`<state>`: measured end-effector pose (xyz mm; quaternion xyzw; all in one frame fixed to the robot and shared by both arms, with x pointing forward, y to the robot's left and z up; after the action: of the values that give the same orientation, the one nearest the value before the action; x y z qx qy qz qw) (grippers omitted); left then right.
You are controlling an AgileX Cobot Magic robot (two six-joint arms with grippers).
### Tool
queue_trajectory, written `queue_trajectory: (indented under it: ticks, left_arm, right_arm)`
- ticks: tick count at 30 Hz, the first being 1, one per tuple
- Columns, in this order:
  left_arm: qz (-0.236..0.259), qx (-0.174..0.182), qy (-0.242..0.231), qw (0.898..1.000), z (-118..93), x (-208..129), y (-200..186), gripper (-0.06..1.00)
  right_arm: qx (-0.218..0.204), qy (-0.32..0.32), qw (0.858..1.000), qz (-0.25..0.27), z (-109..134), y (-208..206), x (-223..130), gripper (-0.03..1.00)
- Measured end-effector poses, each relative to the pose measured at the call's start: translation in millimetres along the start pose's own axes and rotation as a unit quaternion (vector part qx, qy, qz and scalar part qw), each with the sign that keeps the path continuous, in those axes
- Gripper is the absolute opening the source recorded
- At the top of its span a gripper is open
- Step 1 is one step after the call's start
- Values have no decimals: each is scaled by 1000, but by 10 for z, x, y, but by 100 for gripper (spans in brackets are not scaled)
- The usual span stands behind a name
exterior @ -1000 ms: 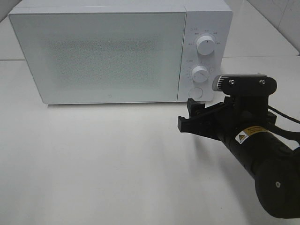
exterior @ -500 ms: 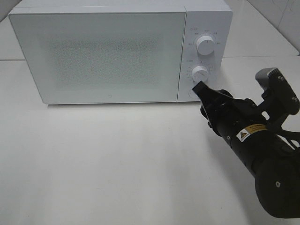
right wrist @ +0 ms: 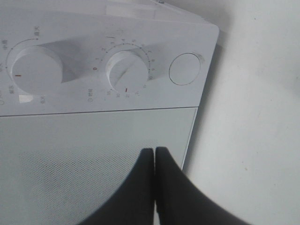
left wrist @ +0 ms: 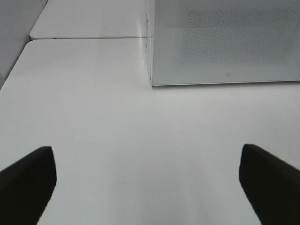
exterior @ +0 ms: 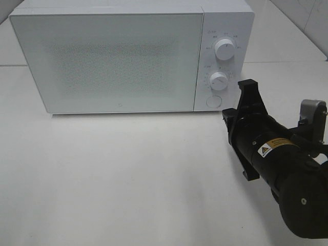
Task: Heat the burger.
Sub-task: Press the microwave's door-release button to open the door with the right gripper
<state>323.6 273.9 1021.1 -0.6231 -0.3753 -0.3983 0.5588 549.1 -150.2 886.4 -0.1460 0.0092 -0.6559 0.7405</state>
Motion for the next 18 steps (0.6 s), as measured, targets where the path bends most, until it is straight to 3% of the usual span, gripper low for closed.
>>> queue_trajectory:
  ticks: [18]
  left_arm:
    - [0,0,0,1000,0,0,0,98]
  right_arm:
    - [-63,63,996,-19,-281,116,-2,2]
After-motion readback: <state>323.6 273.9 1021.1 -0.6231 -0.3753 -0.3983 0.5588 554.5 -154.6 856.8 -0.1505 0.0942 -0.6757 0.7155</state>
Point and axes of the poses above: a point on each arm's last joint axis where the gripper is mounted, y pointing out along that axis toward the gripper, z along the wrist's bending axis when the last joint is at zero, x = y × z, the point moved 10 cm from there along y, pointing out along that axis toward the gripper, and after that the axes turned 2 degrees about -y, right-handed, at the moved point
